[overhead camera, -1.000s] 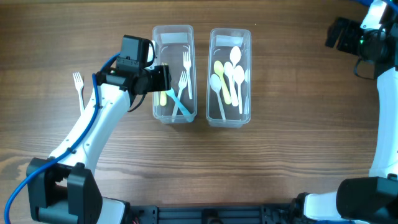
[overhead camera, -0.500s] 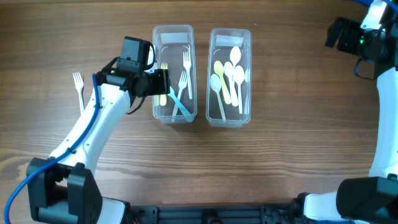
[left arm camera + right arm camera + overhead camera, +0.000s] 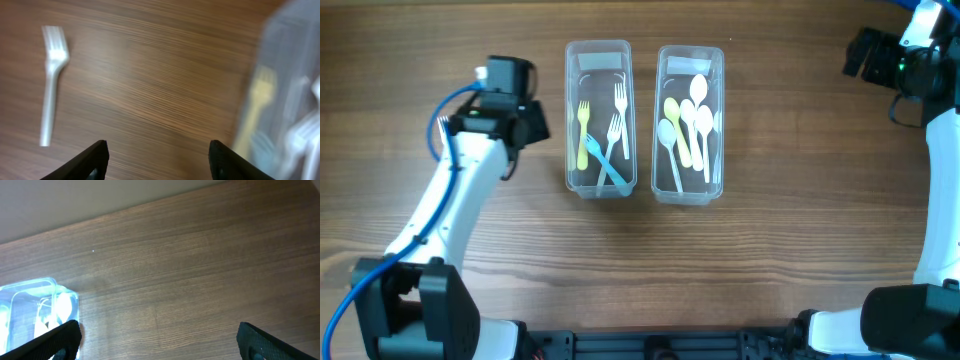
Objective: Pack container
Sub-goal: 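Return the left gripper and grasp the last white fork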
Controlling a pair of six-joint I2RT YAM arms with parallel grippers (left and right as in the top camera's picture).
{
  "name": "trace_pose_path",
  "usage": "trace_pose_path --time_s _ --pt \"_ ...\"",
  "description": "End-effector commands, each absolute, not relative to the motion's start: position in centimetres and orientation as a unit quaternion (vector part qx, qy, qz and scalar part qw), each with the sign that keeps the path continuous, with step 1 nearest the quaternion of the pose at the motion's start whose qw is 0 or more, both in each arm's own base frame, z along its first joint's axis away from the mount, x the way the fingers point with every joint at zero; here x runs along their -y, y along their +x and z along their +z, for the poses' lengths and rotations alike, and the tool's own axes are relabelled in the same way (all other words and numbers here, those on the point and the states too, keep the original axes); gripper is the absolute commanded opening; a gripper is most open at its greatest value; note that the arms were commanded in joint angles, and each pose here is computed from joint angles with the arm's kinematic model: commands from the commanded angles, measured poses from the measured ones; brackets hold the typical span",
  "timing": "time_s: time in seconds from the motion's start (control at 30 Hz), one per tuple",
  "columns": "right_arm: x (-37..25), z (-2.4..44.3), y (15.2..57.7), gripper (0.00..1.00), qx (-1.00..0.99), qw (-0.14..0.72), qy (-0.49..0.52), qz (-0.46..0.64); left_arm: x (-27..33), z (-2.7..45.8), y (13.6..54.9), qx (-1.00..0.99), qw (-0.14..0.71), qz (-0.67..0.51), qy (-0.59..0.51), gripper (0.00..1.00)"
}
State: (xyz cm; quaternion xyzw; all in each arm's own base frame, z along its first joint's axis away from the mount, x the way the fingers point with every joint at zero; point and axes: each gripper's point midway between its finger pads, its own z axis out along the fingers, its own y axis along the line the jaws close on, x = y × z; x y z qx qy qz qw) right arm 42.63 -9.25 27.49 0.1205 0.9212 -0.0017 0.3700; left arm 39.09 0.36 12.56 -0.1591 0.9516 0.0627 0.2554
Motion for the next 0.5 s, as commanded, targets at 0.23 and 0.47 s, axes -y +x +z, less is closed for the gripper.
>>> trace_pose_path --time_s 0.23,0.47 --pt "9.1 27.4 42.8 1.00 -0.922 0.370 0.114 -0.001 -13.3 12.0 37.7 -0.911 0.250 0.106 -0.310 0.69" --pt "9.1 27.4 42.8 1.00 -0.922 0.370 0.114 -0.001 -14.7 9.1 38.6 -0.930 0.229 0.095 -0.270 0.75"
